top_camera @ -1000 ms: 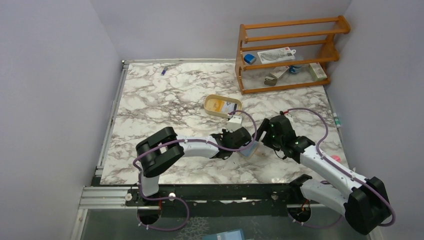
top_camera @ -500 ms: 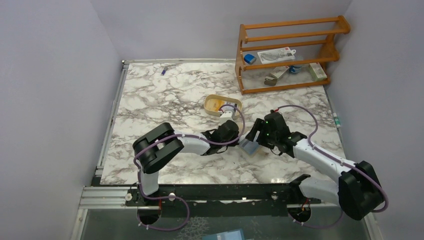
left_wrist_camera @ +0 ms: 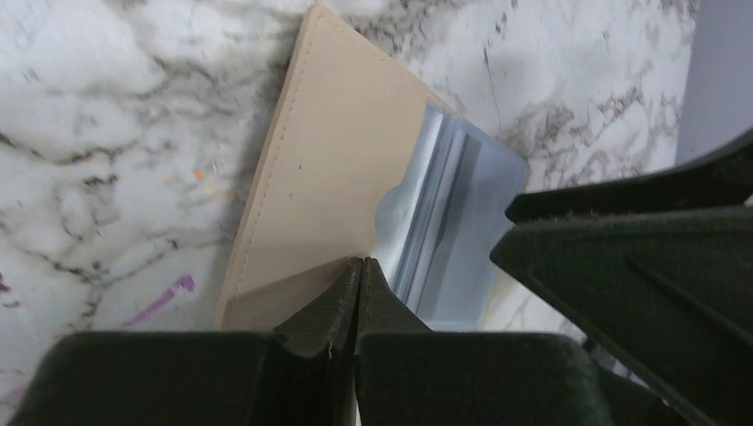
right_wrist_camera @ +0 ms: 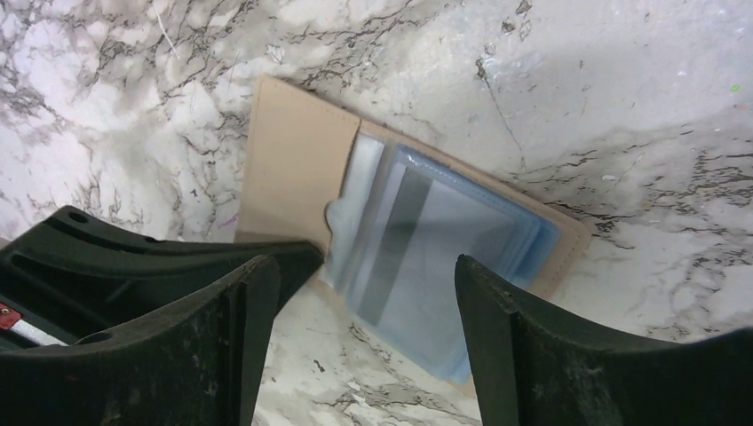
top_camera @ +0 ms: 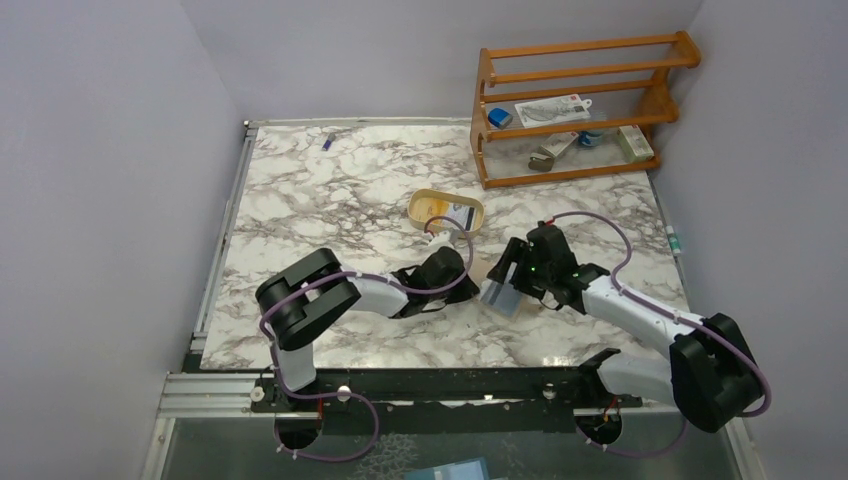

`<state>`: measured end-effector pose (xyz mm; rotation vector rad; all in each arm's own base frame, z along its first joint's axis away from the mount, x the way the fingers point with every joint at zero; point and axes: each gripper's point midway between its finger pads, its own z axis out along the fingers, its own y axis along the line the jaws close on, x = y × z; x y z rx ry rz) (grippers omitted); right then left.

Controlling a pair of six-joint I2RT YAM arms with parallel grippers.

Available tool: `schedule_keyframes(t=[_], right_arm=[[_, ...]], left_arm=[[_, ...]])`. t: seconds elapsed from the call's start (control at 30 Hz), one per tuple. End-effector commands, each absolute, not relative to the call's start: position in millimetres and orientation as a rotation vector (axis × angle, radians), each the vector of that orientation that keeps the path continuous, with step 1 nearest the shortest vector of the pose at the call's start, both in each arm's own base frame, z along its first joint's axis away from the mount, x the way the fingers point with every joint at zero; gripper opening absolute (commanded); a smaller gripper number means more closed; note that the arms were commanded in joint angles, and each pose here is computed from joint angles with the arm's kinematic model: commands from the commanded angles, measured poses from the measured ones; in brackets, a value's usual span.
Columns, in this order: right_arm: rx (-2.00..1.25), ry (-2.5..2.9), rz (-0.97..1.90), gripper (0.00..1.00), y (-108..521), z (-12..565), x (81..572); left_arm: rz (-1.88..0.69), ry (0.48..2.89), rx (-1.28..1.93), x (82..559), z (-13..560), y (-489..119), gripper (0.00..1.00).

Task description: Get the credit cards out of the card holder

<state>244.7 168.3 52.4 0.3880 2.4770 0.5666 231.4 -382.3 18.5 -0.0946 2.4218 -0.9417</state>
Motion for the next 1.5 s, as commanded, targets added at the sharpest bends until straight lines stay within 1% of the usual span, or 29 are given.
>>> schedule_keyframes(t=[0.0,0.13,0.37,0.5,0.63,0.77,0.97,1.07,1.17,1.47], right_arm=[[0.348,2.458,0.696,0.77,185,56,243],[0.309,2.474,0.714,0.77,190,55,243],[0.263,2.450,0.668,0.77,181,65,241],[0.207,2.466,0.715,0.78,188,64,236],[0.155,2.510,0.794,0.77,199,60,227],[0.092,2.487,0.879,0.75,209,70,223],[0.085,2.497,0.929,0.75,214,75,218],[0.097,2.518,0.954,0.73,217,71,211],[0.109,2.544,0.946,0.72,218,64,201],[0.163,2.585,0.860,0.69,205,44,195]], left_arm=[[-0.840,2.813,-0.107,149,-47,-336,0.00],[-0.961,2.810,-0.194,141,-34,-342,0.00],[-0.896,2.719,-0.519,146,-19,-309,0.00],[-0.834,2.657,-0.604,153,-14,-292,0.00],[-0.807,2.631,-0.643,157,-15,-287,0.00],[-0.817,2.614,-0.668,161,-17,-290,0.00],[-0.818,2.601,-0.672,167,-18,-295,0.00],[-0.816,2.601,-0.667,167,-18,-296,0.00],[-0.814,2.599,-0.672,167,-19,-294,0.00],[-0.811,2.599,-0.661,168,-18,-295,0.00]])
